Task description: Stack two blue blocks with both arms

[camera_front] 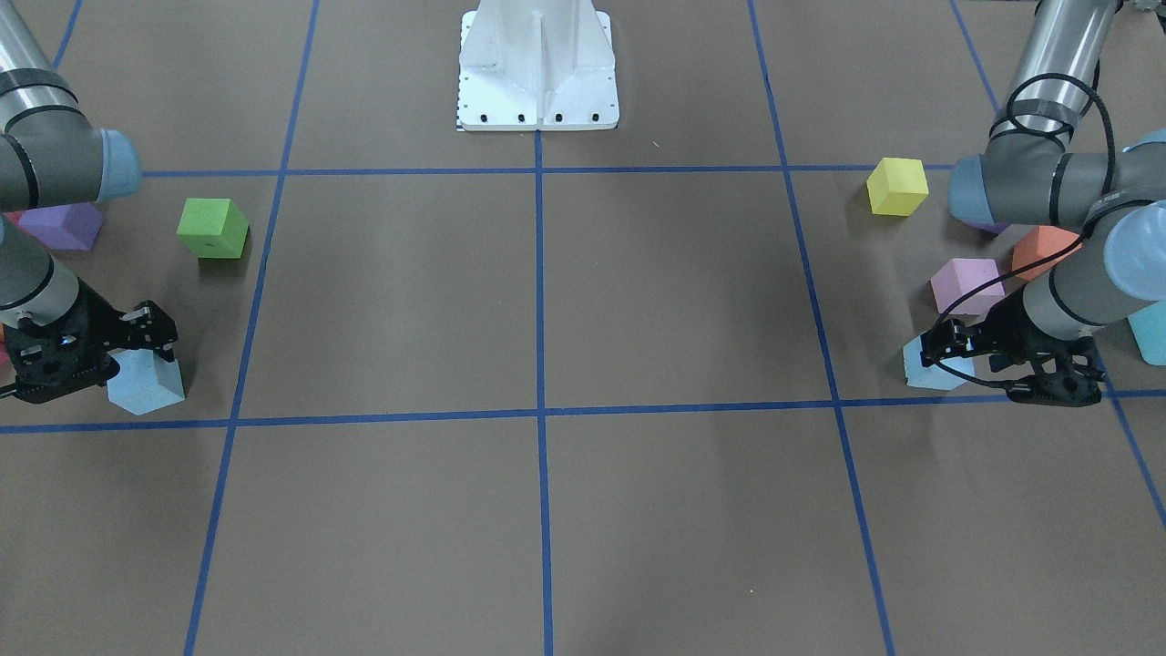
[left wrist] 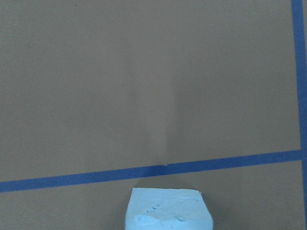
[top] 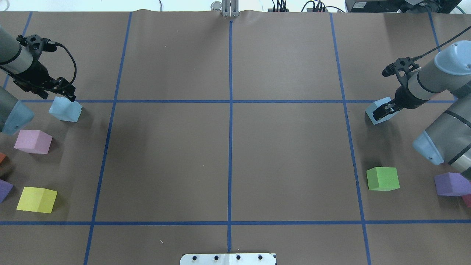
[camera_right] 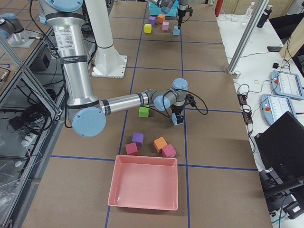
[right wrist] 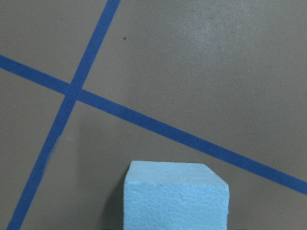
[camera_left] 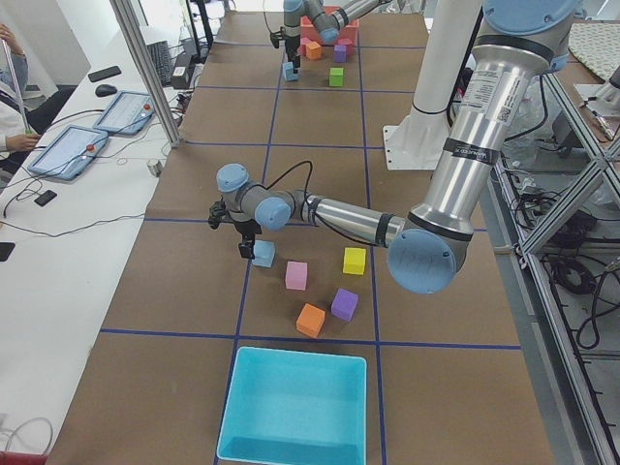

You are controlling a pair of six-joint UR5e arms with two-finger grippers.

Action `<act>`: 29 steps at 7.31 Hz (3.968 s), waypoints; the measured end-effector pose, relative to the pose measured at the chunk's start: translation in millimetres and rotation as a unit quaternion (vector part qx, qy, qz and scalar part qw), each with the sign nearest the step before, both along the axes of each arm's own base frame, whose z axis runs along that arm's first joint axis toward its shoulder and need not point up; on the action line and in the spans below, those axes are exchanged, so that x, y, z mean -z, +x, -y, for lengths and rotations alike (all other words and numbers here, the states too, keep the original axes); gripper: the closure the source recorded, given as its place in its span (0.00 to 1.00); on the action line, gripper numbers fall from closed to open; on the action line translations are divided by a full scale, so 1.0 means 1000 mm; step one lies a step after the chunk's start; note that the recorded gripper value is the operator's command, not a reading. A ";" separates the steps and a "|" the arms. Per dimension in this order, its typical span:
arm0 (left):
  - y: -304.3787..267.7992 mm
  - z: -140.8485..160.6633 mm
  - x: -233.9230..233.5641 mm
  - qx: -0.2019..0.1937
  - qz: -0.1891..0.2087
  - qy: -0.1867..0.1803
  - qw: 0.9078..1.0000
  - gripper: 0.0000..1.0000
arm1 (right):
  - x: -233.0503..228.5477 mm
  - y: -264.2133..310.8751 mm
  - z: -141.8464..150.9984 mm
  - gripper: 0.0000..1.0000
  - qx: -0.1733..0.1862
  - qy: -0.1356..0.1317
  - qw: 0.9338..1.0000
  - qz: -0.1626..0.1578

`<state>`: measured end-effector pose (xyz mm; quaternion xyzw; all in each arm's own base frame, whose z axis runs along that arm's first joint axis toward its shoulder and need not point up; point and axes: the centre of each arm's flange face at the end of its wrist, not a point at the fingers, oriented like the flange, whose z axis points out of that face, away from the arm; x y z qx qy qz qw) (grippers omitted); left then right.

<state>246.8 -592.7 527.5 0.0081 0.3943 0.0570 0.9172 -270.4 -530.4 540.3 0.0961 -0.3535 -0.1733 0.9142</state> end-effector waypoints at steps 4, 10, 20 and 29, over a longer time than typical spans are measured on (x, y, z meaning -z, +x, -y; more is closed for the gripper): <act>0.000 0.000 0.001 0.000 -0.001 0.001 1.000 0.02 | -0.002 -0.006 0.004 0.54 0.001 0.005 1.000 -0.005; 0.013 -0.014 -0.016 -0.004 0.010 0.016 1.000 0.05 | 0.172 -0.033 0.033 0.54 -0.030 -0.026 0.999 0.000; 0.029 -0.017 0.034 0.014 -0.011 -0.007 1.000 0.58 | 0.355 -0.249 -0.006 0.54 -0.131 -0.121 0.983 0.038; 0.095 -0.001 0.212 0.112 -0.048 -0.107 0.987 0.55 | 0.348 -0.356 -0.066 0.00 -0.129 -0.127 0.983 0.034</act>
